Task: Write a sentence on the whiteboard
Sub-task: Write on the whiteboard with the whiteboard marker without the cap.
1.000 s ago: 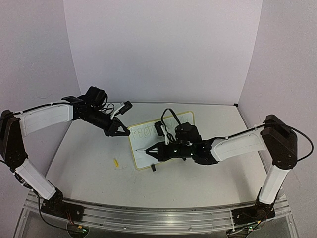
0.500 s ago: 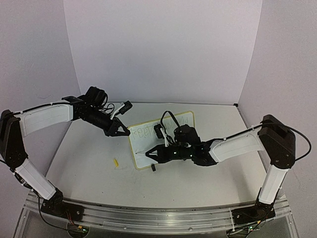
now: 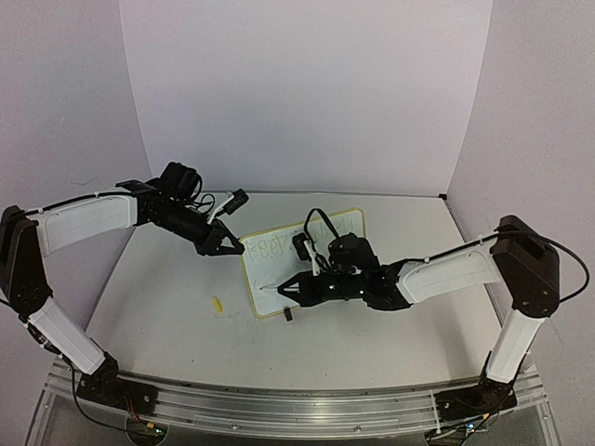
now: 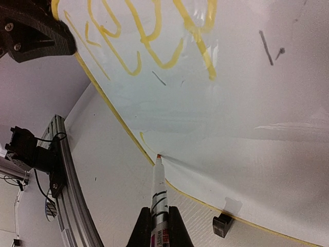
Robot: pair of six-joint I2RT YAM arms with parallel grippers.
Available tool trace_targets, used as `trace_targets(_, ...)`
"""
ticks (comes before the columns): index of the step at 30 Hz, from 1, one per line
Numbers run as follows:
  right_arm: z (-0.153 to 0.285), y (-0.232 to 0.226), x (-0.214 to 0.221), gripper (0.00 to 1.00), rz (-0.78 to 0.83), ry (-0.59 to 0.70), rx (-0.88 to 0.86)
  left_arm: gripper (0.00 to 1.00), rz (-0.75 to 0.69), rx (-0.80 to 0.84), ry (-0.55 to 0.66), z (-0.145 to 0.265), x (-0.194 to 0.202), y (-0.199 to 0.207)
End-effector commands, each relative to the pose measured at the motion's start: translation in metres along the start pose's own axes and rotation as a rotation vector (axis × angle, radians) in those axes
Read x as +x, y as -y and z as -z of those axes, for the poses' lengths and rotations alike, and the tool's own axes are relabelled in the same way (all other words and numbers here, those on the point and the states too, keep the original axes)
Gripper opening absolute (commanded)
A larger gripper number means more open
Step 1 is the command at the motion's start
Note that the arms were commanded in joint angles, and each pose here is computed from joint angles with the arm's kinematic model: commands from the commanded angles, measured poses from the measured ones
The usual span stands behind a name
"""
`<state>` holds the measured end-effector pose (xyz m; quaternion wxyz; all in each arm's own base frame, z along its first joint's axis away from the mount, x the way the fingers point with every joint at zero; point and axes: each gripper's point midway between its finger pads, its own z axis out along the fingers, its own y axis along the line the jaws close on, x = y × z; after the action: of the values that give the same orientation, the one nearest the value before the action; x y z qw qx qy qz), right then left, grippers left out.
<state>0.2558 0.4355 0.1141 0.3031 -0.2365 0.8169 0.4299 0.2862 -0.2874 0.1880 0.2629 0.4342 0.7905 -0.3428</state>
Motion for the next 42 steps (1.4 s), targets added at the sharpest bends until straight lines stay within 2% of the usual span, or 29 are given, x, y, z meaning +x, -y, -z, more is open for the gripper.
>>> trace_targets(1, 0.017, 0.004, -0.028, 0.0, 0.02, 0.091, 0.055, 0.0, -0.024, -0.032, -0.055, -0.008, 0.011, -0.005)
trace_targets(14, 0.021, -0.005, -0.046, 0.0, 0.037, 0.132, 0.041, 0.0, -0.025, -0.031, -0.055, -0.008, 0.01, -0.005)
trace_targets(29, 0.01, 0.012, -0.014, 0.0, -0.011, 0.054, 0.056, 0.0, -0.024, -0.031, -0.056, -0.009, 0.011, -0.005)
trace_targets(42, 0.01, 0.016, -0.007, 0.0, -0.022, 0.043, 0.064, 0.0, -0.023, -0.031, -0.057, -0.009, 0.011, -0.005)
